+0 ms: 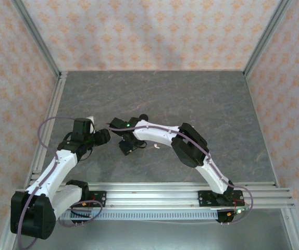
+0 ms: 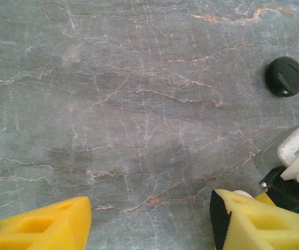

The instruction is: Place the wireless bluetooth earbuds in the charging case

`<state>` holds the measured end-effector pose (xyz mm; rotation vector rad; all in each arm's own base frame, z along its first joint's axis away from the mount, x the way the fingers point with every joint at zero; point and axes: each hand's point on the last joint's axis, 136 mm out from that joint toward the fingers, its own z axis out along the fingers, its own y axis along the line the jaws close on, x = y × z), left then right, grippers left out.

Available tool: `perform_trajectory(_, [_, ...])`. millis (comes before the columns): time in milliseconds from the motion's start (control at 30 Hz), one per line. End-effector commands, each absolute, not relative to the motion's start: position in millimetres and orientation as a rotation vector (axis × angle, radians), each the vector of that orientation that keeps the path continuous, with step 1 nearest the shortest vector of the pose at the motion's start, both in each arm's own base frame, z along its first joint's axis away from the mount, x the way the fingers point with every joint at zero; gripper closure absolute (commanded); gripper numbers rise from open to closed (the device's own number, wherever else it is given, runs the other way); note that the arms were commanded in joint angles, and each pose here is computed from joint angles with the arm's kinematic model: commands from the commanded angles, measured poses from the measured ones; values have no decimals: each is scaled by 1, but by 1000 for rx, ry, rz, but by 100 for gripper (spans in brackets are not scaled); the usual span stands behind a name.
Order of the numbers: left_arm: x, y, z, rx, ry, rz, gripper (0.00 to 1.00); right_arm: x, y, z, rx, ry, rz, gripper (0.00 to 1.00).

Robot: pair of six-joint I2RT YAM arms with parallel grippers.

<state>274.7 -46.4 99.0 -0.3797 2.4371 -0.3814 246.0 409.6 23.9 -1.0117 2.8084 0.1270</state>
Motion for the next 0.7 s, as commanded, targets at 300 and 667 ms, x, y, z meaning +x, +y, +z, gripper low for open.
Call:
perform_trajectory(300, [269, -48, 97, -384, 2461, -406, 38, 245, 409, 14, -1131, 2776, 75, 44])
perform_trajectory(667, [272, -44, 112, -395, 2445, -376, 39, 246, 400, 33, -1118, 2689, 108, 56])
